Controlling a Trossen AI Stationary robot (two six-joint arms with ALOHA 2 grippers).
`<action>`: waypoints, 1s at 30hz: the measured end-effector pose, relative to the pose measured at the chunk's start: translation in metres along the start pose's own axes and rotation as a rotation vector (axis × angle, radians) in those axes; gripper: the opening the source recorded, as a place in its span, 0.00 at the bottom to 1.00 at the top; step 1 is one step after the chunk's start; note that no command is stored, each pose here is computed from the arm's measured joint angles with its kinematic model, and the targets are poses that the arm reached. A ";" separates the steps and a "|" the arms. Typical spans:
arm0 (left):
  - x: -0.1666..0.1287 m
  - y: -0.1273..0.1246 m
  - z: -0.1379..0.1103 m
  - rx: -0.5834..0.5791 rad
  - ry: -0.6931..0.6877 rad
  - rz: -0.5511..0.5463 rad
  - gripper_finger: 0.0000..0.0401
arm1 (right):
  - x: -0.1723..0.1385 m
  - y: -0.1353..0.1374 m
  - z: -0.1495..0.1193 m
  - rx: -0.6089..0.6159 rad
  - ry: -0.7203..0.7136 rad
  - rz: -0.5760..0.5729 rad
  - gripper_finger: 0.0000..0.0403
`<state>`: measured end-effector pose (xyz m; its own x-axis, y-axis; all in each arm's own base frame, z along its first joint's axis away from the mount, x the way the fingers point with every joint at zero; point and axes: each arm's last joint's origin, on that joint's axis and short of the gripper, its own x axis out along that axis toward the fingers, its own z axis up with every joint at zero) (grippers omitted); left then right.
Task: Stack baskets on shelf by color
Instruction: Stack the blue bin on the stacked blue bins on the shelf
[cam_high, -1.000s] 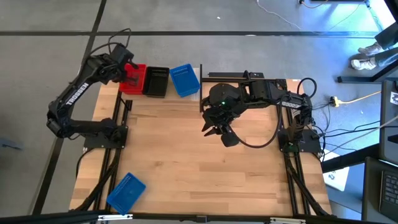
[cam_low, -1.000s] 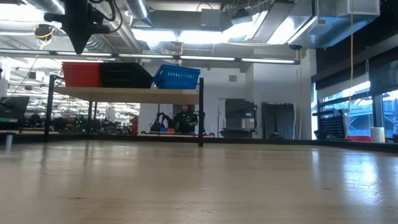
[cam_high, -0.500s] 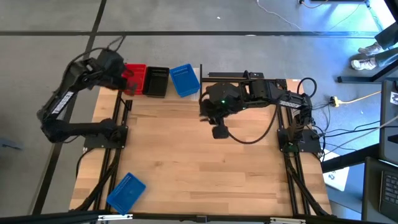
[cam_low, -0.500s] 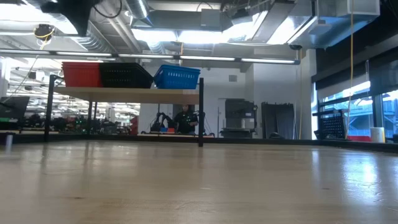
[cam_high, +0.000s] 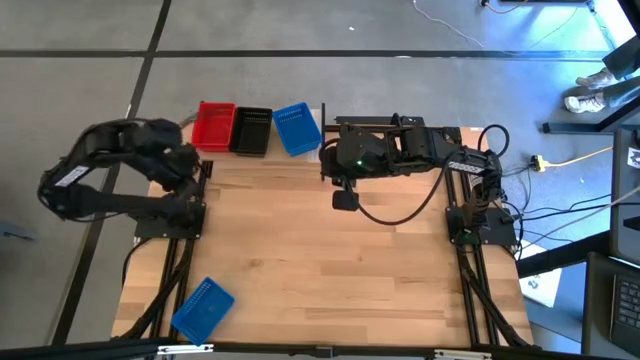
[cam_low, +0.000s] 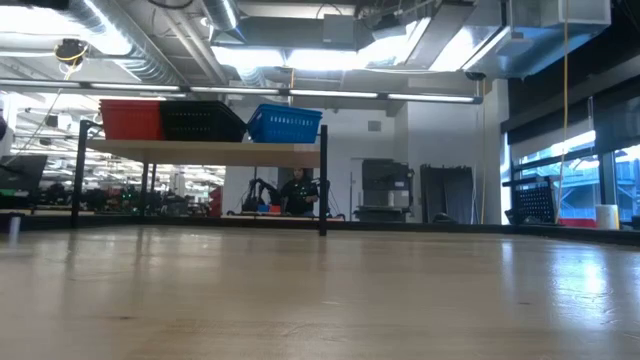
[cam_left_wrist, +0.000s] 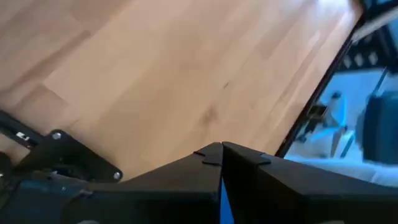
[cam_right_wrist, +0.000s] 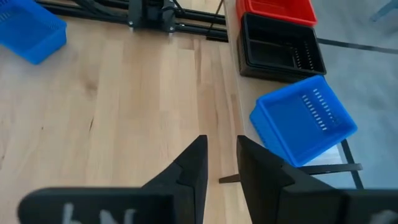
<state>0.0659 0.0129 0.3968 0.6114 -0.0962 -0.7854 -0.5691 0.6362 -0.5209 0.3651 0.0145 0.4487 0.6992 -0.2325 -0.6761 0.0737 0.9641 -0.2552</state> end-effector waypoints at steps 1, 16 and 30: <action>0.004 -0.001 0.000 0.016 0.020 -0.003 0.00 | 0.000 0.000 0.000 -0.001 0.001 0.000 0.21; 0.112 -0.051 -0.015 0.363 0.454 -0.216 0.00 | 0.000 0.000 0.000 0.030 0.005 0.001 0.21; 0.139 -0.082 -0.069 0.419 0.727 -0.103 0.00 | 0.000 0.000 -0.001 0.003 0.006 0.003 0.21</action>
<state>0.1600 -0.1052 0.3074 0.0612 -0.5468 -0.8350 -0.1910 0.8147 -0.5475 0.3646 0.0147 0.4483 0.6949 -0.2306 -0.6811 0.0740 0.9651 -0.2513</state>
